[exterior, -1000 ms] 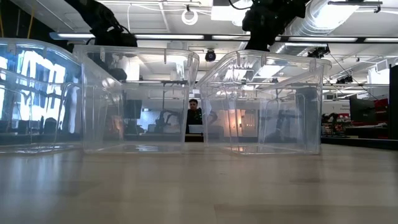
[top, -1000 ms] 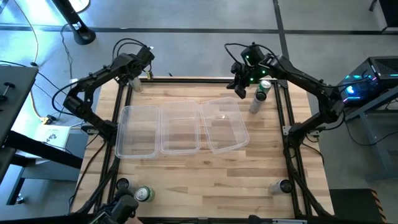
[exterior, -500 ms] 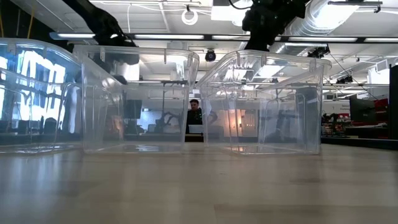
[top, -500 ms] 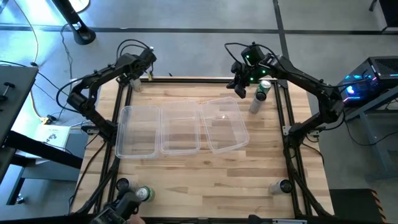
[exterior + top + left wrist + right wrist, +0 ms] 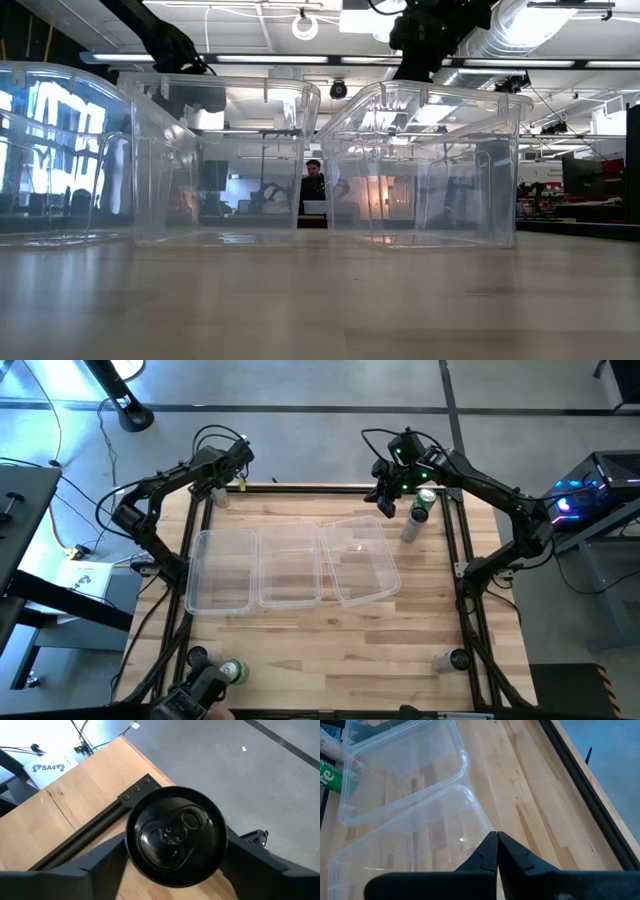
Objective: Sort soda cans
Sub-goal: Put the white-yellow can into the left transparent container
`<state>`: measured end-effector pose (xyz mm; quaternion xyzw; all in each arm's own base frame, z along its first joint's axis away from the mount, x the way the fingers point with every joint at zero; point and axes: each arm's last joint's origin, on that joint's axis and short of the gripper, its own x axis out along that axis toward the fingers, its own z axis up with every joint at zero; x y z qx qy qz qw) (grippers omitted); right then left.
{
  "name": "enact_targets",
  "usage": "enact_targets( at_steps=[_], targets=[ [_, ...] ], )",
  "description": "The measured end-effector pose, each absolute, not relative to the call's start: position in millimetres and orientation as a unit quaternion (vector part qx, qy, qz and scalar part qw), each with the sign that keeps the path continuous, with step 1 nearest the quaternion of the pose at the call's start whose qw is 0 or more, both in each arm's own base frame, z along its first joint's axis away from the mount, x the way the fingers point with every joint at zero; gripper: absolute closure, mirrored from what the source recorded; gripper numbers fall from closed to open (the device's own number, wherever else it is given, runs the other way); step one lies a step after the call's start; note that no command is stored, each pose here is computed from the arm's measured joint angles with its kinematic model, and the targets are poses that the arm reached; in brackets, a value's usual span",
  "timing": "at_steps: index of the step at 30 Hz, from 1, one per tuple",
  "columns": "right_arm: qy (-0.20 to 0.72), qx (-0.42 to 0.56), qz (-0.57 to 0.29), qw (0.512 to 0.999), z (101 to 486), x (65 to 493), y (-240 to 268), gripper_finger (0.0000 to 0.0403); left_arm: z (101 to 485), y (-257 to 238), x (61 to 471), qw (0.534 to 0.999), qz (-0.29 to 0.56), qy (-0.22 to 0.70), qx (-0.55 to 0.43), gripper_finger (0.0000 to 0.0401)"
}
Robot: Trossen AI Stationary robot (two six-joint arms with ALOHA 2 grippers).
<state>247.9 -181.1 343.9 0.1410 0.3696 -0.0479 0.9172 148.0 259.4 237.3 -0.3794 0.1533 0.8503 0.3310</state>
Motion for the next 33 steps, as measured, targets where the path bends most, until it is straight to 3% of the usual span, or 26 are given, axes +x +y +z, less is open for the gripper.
enact_targets(
  at_steps=[3, 10, 17, 21, 27, 30, 33],
  targets=[
    [0.370, 0.138, -0.046, 0.918, 343.9, 247.9, -181.1, 0.0403, 237.3, 259.6, 148.0, 0.332, 0.850, 0.153, -0.378, 0.0168],
    [0.370, 0.135, -0.046, 0.918, 343.9, 247.9, -181.1, 0.0403, 245.7, 253.0, 150.8, 0.355, 0.841, 0.161, -0.376, 0.0169],
    [0.368, 0.133, -0.045, 0.919, 344.2, 248.2, -181.3, 0.0403, 298.4, 222.0, 149.0, 0.422, 0.848, 0.057, -0.314, 0.0169],
    [0.366, 0.131, -0.046, 0.920, 344.5, 248.5, -181.5, 0.0403, 337.8, 208.0, 150.4, 0.520, 0.806, 0.011, -0.284, 0.0169],
    [0.362, 0.129, -0.046, 0.922, 345.2, 249.2, -182.1, 0.0403, 390.4, 175.6, 163.6, 0.768, 0.596, 0.039, -0.231, 0.0169],
    [0.356, 0.141, -0.037, 0.923, 345.6, 249.4, -181.4, 0.0403, 412.2, 152.5, 169.1, 0.833, 0.504, 0.064, -0.220, 0.0169],
    [0.342, 0.164, -0.015, 0.925, 346.9, 250.4, -180.1, 0.0403, 432.7, 129.3, 175.9, 0.868, 0.437, 0.112, -0.206, 0.0169]
  ],
)
